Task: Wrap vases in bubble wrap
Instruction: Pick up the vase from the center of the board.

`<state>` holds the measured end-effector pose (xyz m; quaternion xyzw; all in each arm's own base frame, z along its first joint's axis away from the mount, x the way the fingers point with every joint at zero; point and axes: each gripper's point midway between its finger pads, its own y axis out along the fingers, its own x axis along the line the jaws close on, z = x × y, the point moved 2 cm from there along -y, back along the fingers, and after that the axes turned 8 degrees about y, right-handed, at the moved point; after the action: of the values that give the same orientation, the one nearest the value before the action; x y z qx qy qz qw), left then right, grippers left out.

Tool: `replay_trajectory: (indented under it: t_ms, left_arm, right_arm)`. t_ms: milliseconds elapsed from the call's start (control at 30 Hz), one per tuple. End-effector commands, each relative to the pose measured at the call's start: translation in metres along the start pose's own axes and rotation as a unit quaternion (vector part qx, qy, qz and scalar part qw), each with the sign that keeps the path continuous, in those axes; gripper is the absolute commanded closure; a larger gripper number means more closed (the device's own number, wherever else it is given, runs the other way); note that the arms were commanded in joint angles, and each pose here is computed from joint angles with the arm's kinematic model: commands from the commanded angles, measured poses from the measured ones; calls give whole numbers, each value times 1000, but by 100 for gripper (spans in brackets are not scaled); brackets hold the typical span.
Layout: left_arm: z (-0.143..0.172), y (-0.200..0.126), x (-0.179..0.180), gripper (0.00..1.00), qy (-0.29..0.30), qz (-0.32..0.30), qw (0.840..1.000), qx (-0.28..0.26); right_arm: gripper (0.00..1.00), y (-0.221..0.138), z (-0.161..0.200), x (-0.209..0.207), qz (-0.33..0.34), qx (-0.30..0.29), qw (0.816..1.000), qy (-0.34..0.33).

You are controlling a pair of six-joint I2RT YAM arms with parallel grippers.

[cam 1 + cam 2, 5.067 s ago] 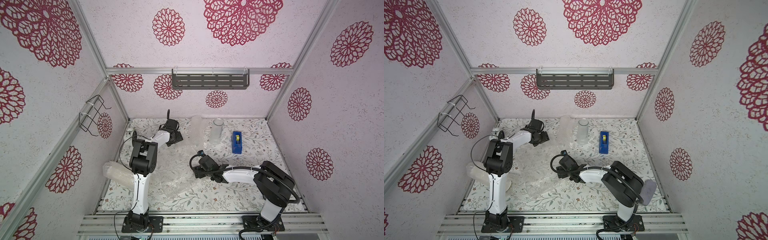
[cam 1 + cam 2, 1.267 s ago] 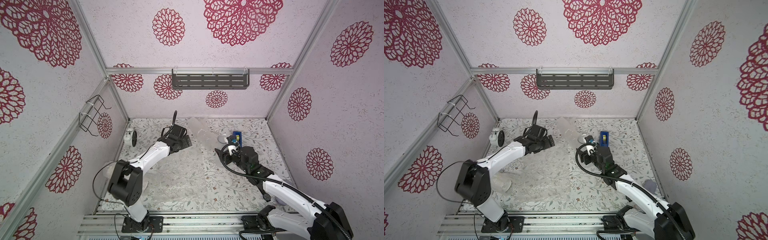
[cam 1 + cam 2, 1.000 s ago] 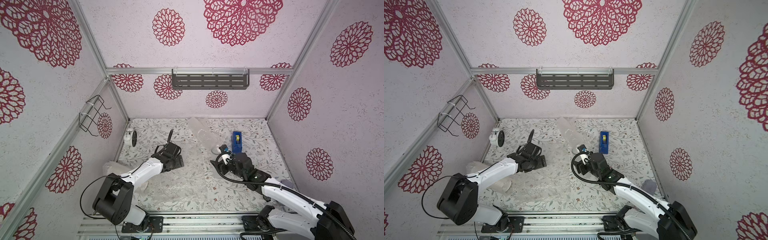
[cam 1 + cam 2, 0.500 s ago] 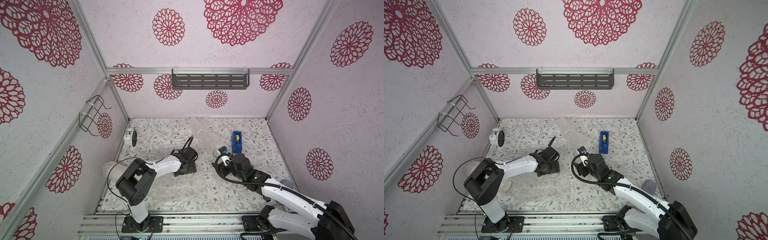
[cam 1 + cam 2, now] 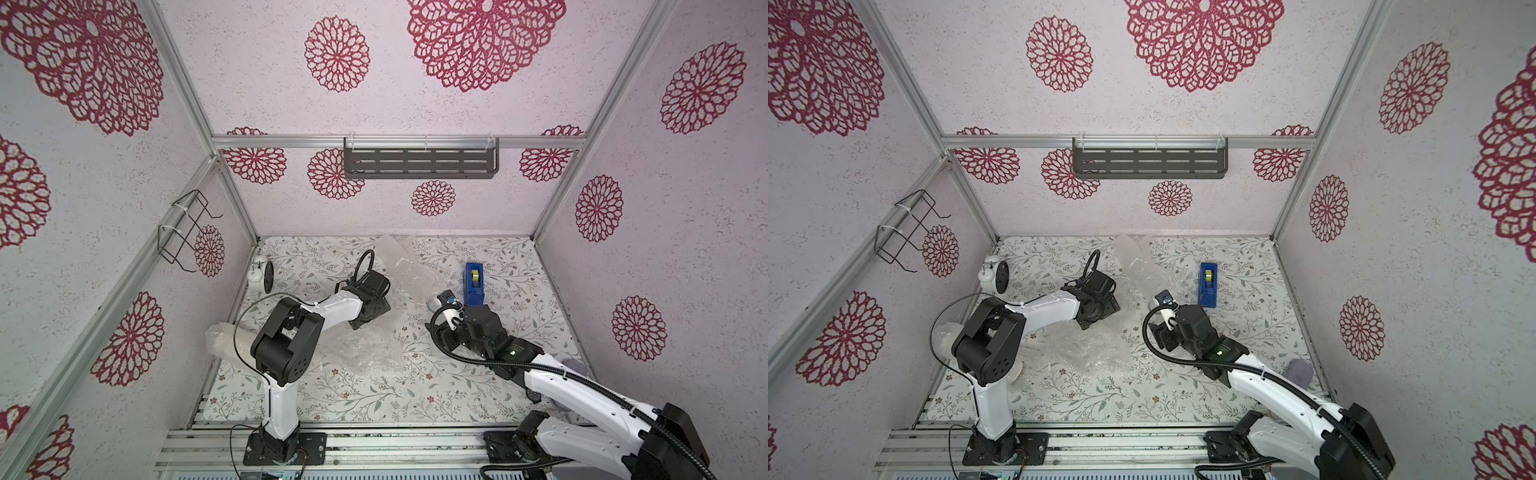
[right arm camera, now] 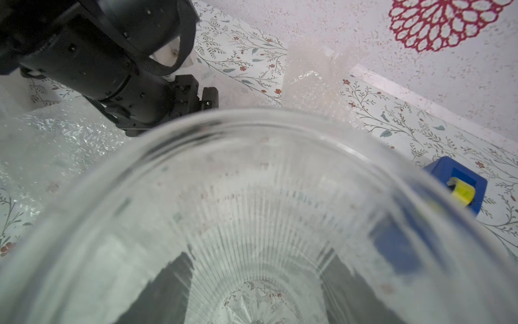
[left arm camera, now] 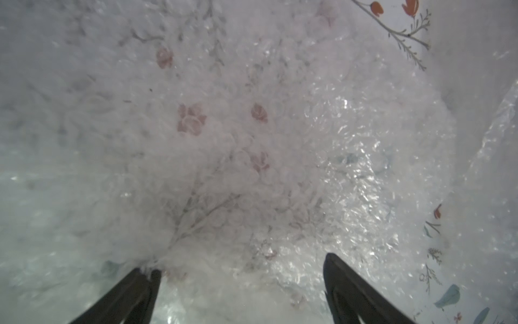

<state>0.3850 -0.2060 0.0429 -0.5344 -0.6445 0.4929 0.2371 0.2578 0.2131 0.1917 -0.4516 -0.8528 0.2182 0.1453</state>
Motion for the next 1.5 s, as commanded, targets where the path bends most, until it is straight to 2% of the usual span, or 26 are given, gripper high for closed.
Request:
replay_trajectory:
  t_ms: [0,100,200,267,367,433,667,867,1133,1300,1467]
  left_arm:
    - [-2,-23,-13,6,-8,46,999,-1]
    - [-5,-63,-7,5,11,74,997,-23]
    - [1,-94,26,5,32,50,997,-42]
    - [9,-103,50,5,52,32,997,-50]
    - [19,-100,91,6,79,-27,996,-27]
    - [25,-93,107,6,85,-44,995,-9]
    - [44,-63,125,10,70,-44,996,36]
    - [65,-59,125,11,44,-24,998,50]
    - [81,-62,106,11,-4,10,1000,23]
    - [73,-50,87,11,-19,32,999,21]
    - [65,-51,55,11,-47,91,995,17]
  right_arm:
    - [36,-11,-51,4,2,-73,997,-10]
    - [36,-9,-53,9,5,-64,998,-25]
    - [36,-6,-55,23,-3,-53,997,-47]
    - [36,-1,-53,34,-10,-42,997,-58]
    - [36,12,-47,43,-25,-23,998,-45]
    - [36,22,-43,48,-32,-18,999,-35]
    - [37,54,-44,69,-67,-12,998,11]
    - [37,91,-46,71,-45,0,999,13]
    - [37,122,-60,48,-15,-7,1000,0]
    - [37,114,-76,22,8,-23,1000,-18]
    - [37,80,-93,22,25,-37,996,-73]
